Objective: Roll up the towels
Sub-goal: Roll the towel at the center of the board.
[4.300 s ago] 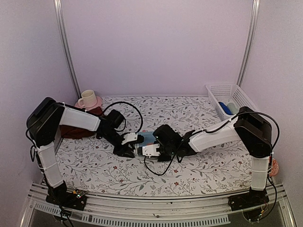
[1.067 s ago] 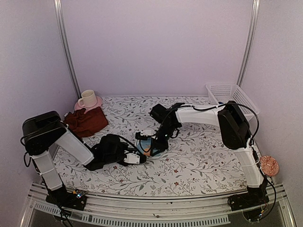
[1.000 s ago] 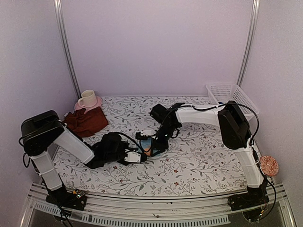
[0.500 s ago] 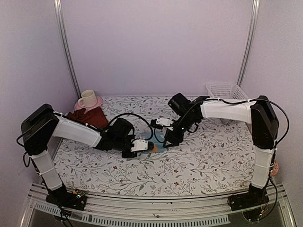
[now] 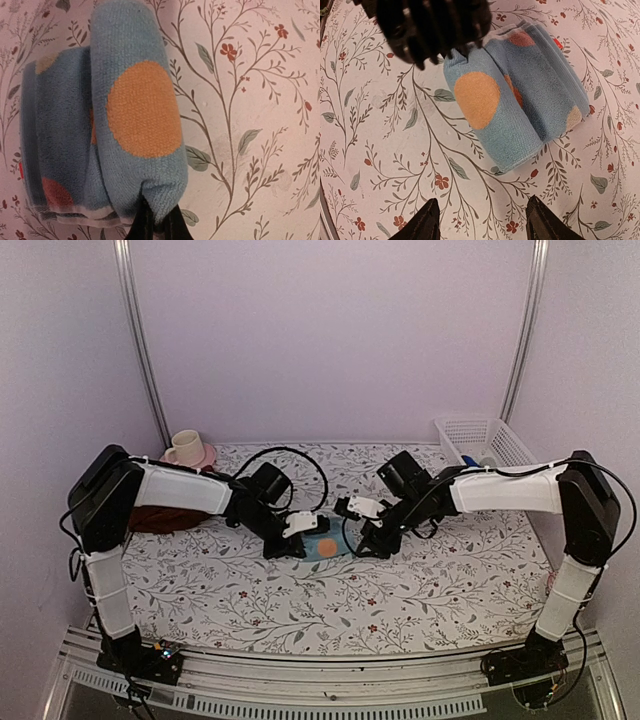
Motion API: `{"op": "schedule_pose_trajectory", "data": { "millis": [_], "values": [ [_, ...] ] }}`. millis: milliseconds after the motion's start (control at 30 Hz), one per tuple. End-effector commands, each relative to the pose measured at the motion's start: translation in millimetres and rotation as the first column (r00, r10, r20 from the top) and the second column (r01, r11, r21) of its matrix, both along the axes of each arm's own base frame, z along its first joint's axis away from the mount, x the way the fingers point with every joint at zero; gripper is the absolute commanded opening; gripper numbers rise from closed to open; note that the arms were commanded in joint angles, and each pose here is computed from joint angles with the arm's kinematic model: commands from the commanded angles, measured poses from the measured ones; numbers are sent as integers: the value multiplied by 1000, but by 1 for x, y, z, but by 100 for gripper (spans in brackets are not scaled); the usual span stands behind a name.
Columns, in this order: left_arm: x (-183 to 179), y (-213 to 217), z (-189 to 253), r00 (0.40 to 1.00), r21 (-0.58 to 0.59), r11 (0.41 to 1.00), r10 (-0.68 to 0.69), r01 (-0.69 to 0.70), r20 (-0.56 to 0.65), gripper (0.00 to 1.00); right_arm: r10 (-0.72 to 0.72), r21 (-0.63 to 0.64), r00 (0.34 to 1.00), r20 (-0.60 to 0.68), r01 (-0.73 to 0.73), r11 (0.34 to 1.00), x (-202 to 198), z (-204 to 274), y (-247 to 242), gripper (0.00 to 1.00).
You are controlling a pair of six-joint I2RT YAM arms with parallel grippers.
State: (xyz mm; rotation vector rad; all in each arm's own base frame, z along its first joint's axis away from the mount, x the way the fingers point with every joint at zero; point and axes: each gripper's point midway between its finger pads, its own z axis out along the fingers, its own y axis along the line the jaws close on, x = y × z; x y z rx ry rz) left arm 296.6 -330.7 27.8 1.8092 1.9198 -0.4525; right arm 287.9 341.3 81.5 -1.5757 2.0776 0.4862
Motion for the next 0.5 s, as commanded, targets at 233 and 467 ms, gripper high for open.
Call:
{"op": "schedule_pose_trajectory", "data": {
  "millis": [233,467],
  "values": [
    [-27,24,-36,911,71,997,41,-13,-411,0,220,-19,850,478,-241,970,-9,13,32,65],
    [-24,28,-32,858,48,998,57,-38,-510,0,264,-140,752,604,-225,964,19,4,58,65]
  ]
}}
